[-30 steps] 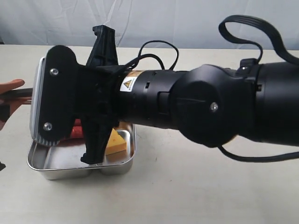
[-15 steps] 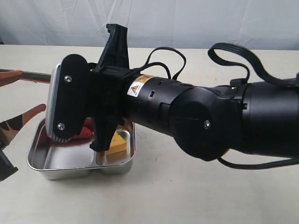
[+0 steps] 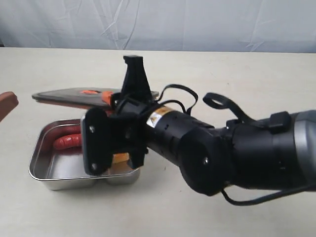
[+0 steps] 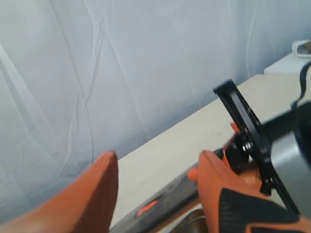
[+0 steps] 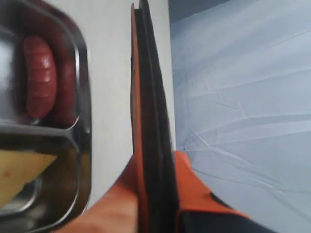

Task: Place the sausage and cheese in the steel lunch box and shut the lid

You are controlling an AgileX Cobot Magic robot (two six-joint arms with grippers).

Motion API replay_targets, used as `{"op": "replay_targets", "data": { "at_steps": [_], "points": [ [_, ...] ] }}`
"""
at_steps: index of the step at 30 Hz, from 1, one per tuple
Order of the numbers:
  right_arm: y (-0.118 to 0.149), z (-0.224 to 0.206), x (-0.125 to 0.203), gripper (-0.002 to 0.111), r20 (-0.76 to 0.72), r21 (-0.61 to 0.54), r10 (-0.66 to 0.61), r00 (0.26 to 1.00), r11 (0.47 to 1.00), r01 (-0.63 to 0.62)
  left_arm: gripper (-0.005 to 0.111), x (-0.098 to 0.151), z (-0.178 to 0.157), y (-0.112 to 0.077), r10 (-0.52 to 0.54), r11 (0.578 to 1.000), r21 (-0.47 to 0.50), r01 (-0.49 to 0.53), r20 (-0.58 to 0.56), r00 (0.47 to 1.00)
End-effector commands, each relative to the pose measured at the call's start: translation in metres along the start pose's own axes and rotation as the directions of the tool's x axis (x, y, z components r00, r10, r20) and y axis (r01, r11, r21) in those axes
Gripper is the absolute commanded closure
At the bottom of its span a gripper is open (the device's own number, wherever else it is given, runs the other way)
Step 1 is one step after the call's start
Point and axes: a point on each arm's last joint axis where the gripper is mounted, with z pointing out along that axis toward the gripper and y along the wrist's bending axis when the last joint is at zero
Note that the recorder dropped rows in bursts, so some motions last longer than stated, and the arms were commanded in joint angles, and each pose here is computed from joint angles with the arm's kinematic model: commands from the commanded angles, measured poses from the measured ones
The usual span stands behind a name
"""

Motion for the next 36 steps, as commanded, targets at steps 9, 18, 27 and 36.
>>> {"op": "replay_targets", "data": {
  "at_steps": [9,18,27,36],
  "points": [
    [0.023,-0.002,0.016,0.109,-0.004,0.156,-0.217,0.976,0.964,0.215,0.059,-0.004,-0.007,0.000,-0.214,0.977,-0.011,0.215,0.043,0.976],
    [0.054,0.008,-0.001,0.109,0.054,0.181,-0.318,0.947,0.935,0.304,0.059,-0.004,-0.008,0.013,-0.278,0.946,-0.147,0.287,0.079,0.957],
    [0.094,0.009,-0.018,0.109,0.127,0.169,-0.371,0.920,0.922,0.348,0.059,0.001,-0.004,0.014,-0.288,0.944,-0.155,0.292,0.051,0.956],
    [0.110,0.023,0.003,0.109,0.047,0.153,-0.312,0.949,0.941,0.302,0.059,0.031,0.027,0.012,-0.352,0.935,-0.123,0.334,-0.178,0.919]
  ]
}}
